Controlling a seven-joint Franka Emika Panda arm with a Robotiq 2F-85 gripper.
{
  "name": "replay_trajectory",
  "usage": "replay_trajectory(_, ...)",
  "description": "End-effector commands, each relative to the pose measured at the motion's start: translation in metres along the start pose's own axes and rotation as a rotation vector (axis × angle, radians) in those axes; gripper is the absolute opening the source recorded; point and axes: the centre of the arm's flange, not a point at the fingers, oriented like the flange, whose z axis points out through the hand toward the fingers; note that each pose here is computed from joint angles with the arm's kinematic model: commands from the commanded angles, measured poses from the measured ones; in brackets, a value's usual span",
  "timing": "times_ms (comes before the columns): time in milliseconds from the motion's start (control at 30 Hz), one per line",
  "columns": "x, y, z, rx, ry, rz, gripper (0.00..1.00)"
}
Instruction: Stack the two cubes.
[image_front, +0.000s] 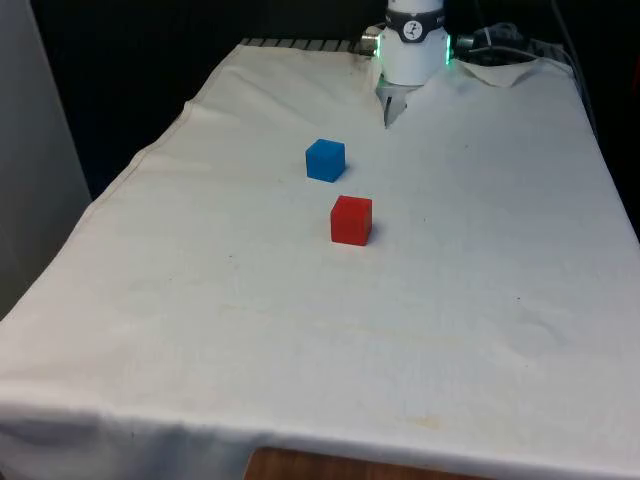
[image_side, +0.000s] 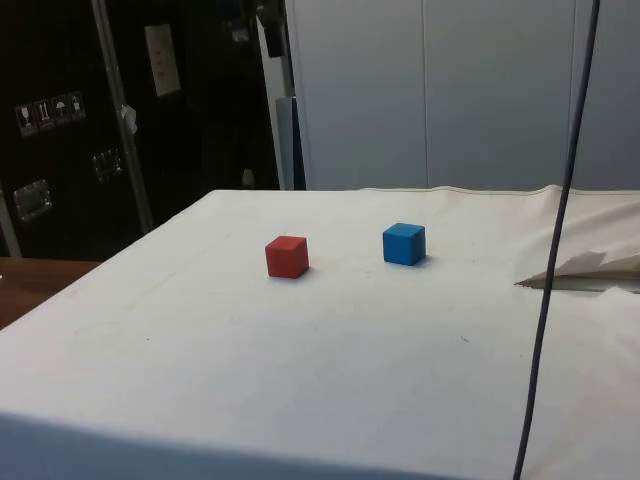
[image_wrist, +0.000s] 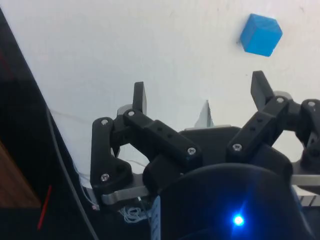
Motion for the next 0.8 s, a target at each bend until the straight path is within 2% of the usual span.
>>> replay_trajectory(0, -0.001, -0.001, 0.002, 0.000, -0.005, -0.001, 1.00)
replay_trajectory(33, -0.004, -0.002, 0.004, -0.001, 0.003, 0.001, 1.00)
replay_trajectory(267, -0.022, -0.005, 0.018, -0.002, 0.000, -0.004, 1.00)
replay_trajectory(300, -0.020, -0.004, 0.020, 0.005, -0.013, -0.007, 1.00)
replay_trajectory(333, -0.027, -0.005, 0.021, -0.003, 0.000, -0.006, 1.00)
replay_trajectory(600, -0.049, -0.003, 0.029, -0.017, 0.009, -0.013, 1.00)
replay_trajectory(633, -0.046, -0.004, 0.029, -0.007, -0.003, -0.015, 1.00)
replay_trajectory(667, -0.055, -0.001, 0.031, -0.022, 0.011, -0.014, 1.00)
replay_trajectory(767, -0.063, 0.001, 0.034, -0.032, 0.013, -0.017, 1.00)
